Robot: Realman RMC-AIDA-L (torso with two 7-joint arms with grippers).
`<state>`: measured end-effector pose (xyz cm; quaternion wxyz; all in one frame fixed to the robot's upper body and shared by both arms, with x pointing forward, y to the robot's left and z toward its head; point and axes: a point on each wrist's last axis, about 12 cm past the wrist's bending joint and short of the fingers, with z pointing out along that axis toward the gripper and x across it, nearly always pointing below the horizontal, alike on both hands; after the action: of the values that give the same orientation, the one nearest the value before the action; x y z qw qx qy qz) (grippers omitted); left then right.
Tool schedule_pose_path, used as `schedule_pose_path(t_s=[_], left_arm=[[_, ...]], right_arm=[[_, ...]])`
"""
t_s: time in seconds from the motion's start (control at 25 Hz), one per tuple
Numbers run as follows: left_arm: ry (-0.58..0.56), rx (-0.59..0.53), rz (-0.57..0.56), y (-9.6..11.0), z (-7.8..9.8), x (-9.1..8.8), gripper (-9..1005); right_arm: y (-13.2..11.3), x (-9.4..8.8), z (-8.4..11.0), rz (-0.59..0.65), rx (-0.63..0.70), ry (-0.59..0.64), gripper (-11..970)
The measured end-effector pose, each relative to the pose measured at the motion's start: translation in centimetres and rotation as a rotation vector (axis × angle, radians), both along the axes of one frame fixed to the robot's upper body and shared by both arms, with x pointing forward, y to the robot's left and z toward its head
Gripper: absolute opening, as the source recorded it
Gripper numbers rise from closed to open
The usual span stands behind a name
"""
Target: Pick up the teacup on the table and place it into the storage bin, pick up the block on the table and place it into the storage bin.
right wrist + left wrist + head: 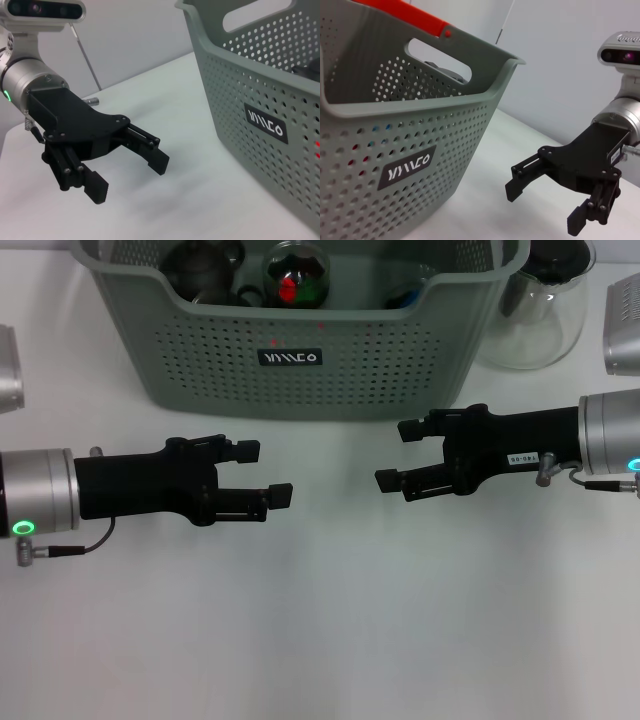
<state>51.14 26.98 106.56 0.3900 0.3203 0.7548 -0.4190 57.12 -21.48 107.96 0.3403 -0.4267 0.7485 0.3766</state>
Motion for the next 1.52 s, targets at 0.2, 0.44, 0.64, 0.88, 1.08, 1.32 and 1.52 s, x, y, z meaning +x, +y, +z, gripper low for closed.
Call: schedule_pose_path(t_s=[0.2, 0.44, 0.64, 0.88, 1.08, 1.32, 1.52], left_arm=[[0.000, 0.002, -0.001, -0.01, -0.02, 0.00, 883], [0.000, 0.003, 0.000, -0.01, -0.04, 0.01, 883], [0.000, 0.003, -0.001, -0.01, -0.04, 0.00, 883], [0.000, -0.002, -0.002, 0.02, 0.00, -0.04, 883], [0.000, -0.004, -0.003, 0.01, 0.02, -0.07, 883], [0.001, -0.004, -0.008, -0.09, 0.00, -0.09, 883], [0.001, -0.004, -0.009, -0.12, -0.01, -0.09, 883]], right_arm=[[-0.03, 0.06, -0.12, -0.009, -0.004, 0.000, 914], [0.06, 0.00, -0.19, -0.008, -0.003, 0.003, 915], [0.20, 0.03, -0.16, -0.005, -0.002, 0.002, 915], [0.20, 0.04, -0.14, -0.004, -0.003, 0.002, 914], [0.21, 0.04, -0.14, -0.003, -0.003, 0.002, 914], [0.39, -0.02, -0.24, 0.000, 0.000, 0.009, 915], [0.47, 0.00, -0.24, 0.001, 0.001, 0.009, 915]])
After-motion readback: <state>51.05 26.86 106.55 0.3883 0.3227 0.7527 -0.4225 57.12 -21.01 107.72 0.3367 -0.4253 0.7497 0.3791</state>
